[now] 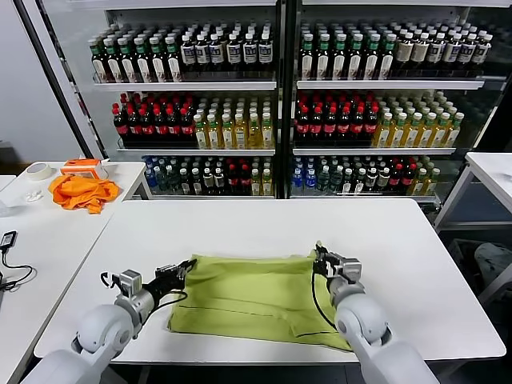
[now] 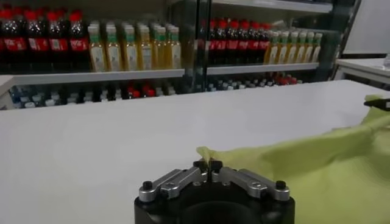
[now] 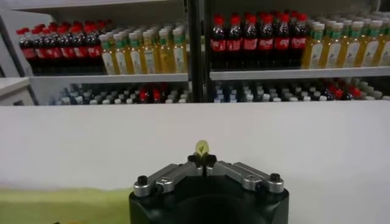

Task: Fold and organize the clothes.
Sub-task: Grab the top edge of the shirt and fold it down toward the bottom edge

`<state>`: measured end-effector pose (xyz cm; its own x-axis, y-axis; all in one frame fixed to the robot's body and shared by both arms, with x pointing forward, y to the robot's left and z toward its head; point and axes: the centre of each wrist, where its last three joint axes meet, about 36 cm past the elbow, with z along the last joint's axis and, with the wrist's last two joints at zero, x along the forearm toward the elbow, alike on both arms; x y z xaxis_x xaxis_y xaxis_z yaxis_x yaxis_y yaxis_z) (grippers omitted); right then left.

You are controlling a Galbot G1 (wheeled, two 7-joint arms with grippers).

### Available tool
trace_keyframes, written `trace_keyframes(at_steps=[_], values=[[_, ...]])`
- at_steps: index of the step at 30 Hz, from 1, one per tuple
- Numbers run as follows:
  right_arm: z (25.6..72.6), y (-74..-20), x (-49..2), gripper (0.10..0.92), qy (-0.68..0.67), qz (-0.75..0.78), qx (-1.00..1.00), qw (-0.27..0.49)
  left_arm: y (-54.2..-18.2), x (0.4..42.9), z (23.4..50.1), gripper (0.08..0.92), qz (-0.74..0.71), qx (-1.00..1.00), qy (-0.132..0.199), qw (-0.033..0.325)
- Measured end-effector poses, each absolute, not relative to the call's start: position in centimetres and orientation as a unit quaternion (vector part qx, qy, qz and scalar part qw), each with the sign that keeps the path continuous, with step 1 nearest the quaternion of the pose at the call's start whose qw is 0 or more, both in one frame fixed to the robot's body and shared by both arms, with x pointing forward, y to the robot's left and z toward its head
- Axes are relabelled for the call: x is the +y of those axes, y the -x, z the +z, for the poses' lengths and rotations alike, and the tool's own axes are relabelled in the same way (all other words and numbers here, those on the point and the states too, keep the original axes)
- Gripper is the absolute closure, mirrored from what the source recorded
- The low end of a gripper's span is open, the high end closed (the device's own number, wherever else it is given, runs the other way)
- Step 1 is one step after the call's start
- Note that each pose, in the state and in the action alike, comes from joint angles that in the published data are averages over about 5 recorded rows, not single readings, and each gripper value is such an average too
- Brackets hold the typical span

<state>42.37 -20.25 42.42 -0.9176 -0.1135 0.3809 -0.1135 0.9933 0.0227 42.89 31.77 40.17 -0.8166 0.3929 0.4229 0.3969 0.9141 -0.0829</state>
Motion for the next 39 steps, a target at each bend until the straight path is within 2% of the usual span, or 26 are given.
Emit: trace_keyframes(at_steps=[15, 31, 34, 39], values=[[42.9, -36.9, -19.8, 0.917, -0.063, 0.011, -0.977, 0.203, -40.7, 31.7, 38.7, 0.911, -0.007, -0.951, 0.207, 0.230], [42.0, -33.8, -19.4, 0.917, -0.049, 0.032, -0.974, 0.219, -40.0, 32.1, 38.2, 0.910, -0.013, -0.950, 0.205, 0.236], [41.7, -33.4, -19.3, 0.886, -0.049, 0.035, -0.973, 0.222, -39.9, 32.0, 38.1, 0.882, -0.020, -0.950, 0.203, 0.238], [41.7, -32.8, -19.1, 0.747, -0.051, 0.036, -0.973, 0.224, -40.0, 31.9, 38.1, 0.754, -0.026, -0.952, 0.194, 0.235]])
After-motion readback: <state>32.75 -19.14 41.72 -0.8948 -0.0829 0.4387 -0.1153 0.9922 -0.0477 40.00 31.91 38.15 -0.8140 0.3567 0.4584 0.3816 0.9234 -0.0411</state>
